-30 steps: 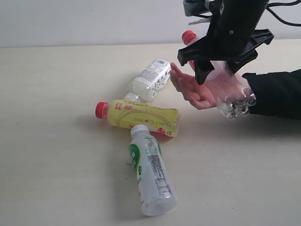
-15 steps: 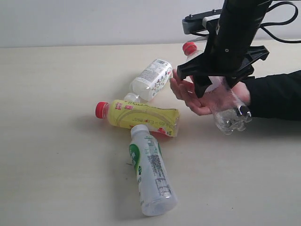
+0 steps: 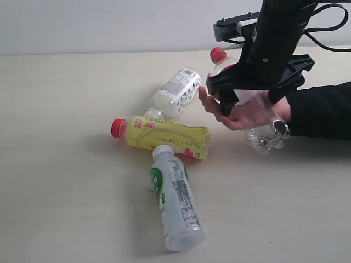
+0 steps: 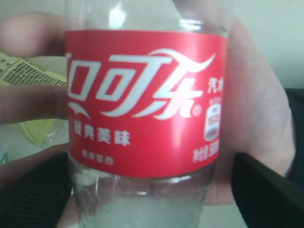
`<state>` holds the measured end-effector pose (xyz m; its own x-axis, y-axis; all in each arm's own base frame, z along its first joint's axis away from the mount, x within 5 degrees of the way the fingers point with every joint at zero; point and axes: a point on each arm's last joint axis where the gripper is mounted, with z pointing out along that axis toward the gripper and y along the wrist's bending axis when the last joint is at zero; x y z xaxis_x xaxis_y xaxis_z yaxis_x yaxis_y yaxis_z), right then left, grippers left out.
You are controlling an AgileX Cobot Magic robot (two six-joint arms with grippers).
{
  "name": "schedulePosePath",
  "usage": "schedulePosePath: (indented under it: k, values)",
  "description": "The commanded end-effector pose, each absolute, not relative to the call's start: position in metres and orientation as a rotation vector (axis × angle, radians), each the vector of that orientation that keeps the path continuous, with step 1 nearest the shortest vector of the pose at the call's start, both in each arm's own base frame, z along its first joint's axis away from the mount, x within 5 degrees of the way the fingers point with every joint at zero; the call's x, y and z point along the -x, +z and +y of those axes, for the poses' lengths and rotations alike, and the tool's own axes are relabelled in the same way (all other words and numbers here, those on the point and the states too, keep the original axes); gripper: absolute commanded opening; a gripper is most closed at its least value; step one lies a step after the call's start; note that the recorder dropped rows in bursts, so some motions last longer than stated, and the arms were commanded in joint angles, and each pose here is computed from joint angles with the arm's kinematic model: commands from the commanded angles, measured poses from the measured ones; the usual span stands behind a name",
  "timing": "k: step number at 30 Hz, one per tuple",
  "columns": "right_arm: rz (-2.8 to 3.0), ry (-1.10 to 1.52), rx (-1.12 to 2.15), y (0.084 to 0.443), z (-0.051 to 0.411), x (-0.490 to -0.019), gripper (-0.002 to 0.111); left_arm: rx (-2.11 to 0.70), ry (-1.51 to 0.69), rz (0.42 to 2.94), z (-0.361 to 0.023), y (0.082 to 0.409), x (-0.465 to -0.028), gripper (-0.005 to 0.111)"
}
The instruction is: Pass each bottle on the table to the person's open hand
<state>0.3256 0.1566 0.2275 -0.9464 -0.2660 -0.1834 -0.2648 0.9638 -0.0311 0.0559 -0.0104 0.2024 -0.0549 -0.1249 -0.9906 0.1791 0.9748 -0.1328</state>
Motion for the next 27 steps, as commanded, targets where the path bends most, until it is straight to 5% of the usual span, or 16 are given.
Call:
schedulePosePath:
  k: [1,10,18,20,23,27]
  values:
    - [2.919,-0.022,0.416,0.229,0.155,-0.325,0.09,-0.044,-0.239,1.592,-0.01,0.204,-0.056,0.0]
    - [2.822,-0.018,0.43,0.26,0.149,-0.318,0.09,-0.044,-0.239,1.592,-0.01,0.204,-0.056,0.0]
    - [2.689,-0.033,0.442,0.332,0.124,-0.276,0.086,-0.044,-0.239,1.592,-0.01,0.204,-0.056,0.0]
    - [2.725,-0.057,0.448,0.342,0.112,-0.254,0.062,-0.044,-0.239,1.592,-0.01,0.204,-0.056,0.0]
    - [2.597,-0.022,0.485,0.344,0.087,-0.203,0.006,-0.044,-0.239,1.592,-0.01,0.204,-0.056,0.0]
    - [2.238,0.064,0.518,0.326,0.055,-0.135,0.0,-0.044,-0.239,1.592,-0.01,0.204,-0.056,0.0]
